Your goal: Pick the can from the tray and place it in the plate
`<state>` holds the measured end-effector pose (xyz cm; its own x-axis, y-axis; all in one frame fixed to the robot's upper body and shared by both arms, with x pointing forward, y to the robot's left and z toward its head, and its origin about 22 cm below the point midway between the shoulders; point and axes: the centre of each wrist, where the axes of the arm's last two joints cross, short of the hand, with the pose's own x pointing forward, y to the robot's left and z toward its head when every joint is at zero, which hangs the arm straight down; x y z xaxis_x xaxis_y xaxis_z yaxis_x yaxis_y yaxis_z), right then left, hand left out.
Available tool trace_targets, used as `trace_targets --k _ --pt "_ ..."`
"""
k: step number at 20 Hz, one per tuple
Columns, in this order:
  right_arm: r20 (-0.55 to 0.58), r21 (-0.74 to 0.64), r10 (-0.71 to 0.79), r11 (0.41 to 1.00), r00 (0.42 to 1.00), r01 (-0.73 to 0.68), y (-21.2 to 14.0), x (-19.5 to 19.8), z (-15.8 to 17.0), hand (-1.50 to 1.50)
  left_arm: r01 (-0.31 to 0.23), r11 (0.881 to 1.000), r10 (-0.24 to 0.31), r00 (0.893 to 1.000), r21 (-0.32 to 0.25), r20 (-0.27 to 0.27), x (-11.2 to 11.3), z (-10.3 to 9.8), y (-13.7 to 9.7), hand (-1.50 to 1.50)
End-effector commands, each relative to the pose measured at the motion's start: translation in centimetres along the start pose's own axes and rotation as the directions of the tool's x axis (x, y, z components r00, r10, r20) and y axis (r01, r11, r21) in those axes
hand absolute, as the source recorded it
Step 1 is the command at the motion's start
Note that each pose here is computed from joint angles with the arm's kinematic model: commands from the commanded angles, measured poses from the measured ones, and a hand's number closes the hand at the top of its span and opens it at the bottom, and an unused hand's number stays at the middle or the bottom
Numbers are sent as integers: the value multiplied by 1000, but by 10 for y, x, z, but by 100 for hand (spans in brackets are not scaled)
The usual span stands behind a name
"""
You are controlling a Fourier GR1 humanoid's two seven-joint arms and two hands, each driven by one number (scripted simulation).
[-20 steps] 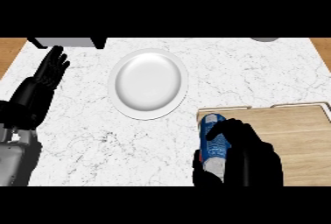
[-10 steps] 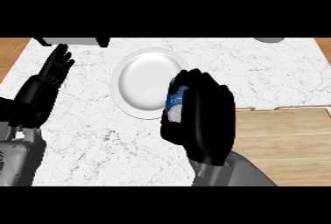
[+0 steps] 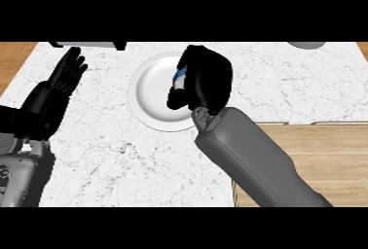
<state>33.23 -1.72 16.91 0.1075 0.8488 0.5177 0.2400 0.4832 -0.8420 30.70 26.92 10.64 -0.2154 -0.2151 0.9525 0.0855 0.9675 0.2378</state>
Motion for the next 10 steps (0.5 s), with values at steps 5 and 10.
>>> trace_targets --k 5,10 --pt "-164 2 10 1000 986 -10 40 -1 -47 150 -12 1000 12 1000 -4 -3 1 -7 -7 0" --pt "-228 16 -35 999 973 40 59 -20 -58 150 -11 999 11 1000 -38 11 1 2 -6 0"
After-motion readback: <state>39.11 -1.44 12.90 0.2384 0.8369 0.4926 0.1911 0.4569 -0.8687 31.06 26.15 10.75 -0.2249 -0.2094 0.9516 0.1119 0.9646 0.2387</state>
